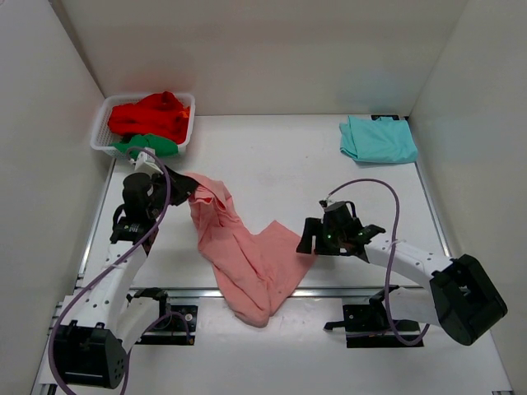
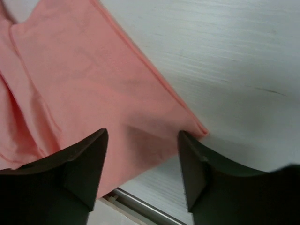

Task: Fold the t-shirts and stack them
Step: Move the tshirt to the center of the board, then flatten out the tshirt

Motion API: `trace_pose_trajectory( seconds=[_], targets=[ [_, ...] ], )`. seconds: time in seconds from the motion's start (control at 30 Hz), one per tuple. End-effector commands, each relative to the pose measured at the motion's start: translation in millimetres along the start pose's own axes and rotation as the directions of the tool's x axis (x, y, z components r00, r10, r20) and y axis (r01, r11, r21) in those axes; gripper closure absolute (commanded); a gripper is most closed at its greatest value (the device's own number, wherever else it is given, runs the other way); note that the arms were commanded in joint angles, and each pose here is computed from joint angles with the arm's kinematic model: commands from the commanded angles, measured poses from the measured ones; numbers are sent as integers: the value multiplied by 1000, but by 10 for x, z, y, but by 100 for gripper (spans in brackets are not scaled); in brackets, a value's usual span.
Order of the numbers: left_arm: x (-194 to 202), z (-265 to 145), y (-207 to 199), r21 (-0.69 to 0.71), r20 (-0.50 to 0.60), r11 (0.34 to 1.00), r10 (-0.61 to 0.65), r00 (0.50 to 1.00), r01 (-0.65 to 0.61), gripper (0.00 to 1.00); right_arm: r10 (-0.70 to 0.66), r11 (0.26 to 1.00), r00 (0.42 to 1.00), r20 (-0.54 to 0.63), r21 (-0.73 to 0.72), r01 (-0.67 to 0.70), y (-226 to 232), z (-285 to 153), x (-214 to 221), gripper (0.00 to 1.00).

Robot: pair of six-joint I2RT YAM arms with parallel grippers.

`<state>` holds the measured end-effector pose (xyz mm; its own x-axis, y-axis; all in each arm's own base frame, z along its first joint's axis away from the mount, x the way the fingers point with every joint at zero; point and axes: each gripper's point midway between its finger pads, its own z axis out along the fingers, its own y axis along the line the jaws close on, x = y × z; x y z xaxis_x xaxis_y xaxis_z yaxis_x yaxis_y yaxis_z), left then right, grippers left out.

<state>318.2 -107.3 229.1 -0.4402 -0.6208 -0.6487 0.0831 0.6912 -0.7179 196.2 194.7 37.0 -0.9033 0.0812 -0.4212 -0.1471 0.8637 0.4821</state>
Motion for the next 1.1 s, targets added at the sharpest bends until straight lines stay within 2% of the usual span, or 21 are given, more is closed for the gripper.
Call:
trace_pose_trajectory(
  seconds=[0.0, 0.07, 0.1, 0.2, 0.3, 0.47, 0.53, 0.57, 0.6, 0.63, 0.67, 0.73, 0.83, 0.87, 0.93, 1.0, 1.03, 1.07],
  targets=[
    [-5, -43, -34, 23, 7, 1000, 19, 1000, -19, 100, 3, 990, 1000, -12, 144, -2, -256, -3, 17, 44],
    [23, -35, -41, 31, -11, 999, 17, 1000, -16, 100, -30, 978, 999, 12, 208, 27, -299, -85, -71, 35],
    [18, -26, -28, 26, -8, 999, 20, 1000, -20, 100, -34, 970, 999, 33, 243, 25, -345, -124, -128, 26],
    [20, -23, -27, 32, -6, 999, 14, 1000, -14, 100, -42, 964, 997, 64, 263, 24, -343, -238, -255, 21],
    [66, -3, -1, 32, -15, 999, 2, 1000, -2, 100, -57, 950, 997, 43, 308, 41, -399, -228, -263, 18],
    [123, -2, 5, 46, -31, 999, -9, 999, 10, 100, -83, 921, 984, -156, 365, 136, -460, 83, 86, 18],
    [108, -10, 38, 34, -26, 999, -9, 1000, 10, 100, -138, 905, 965, -223, 368, 215, -321, 186, 217, 19],
    [95, -33, 54, 27, -22, 1000, -4, 1000, 4, 100, -153, 880, 940, -306, 390, 271, -300, 310, 400, 28],
    [99, -28, 71, 24, -23, 1000, -5, 1000, 6, 100, -167, 880, 930, -329, 374, 291, -189, 342, 433, 47],
    [77, -36, 74, 21, -19, 1000, 2, 1000, -2, 100, -168, 877, 920, -355, 373, 304, -152, 404, 479, 62],
    [96, -42, 94, 12, -32, 1000, -1, 999, 2, 100, -162, 878, 911, -378, 366, 308, -116, 433, 516, 100],
    [33, -60, 54, 19, -22, 1000, 21, 1000, -21, 100, -182, 879, 911, -371, 354, 320, -17, 415, 513, 100],
    [-53, -34, 6, 21, -22, 999, 40, 999, -39, 100, -218, 888, 943, -253, 349, 299, 124, 270, 20, 100],
    [-136, 6, -67, 38, -24, 999, 39, 999, -38, 100, -266, 894, 947, -181, 322, 312, 279, 148, -283, 100],
    [-371, 85, -287, 88, -16, 996, 35, 999, -33, 100, -293, 884, 956, -7, 380, 273, 241, -153, -1013, 100],
    [-921, 61, -807, 192, 68, 980, 42, 997, -54, 100, -334, 903, 909, 249, 361, 233, 523, -795, -1886, 100],
    [-1003, 113, -882, 207, 65, 977, 30, 997, -43, 100, -342, 897, 884, 320, 393, 205, 414, -1046, -2189, 100],
    [-1263, 81, -1100, 238, 114, 970, 21, 993, -48, 100, -351, 900, 830, 433, 400, 172, 452, -1492, -2553, 100]
  ],
)
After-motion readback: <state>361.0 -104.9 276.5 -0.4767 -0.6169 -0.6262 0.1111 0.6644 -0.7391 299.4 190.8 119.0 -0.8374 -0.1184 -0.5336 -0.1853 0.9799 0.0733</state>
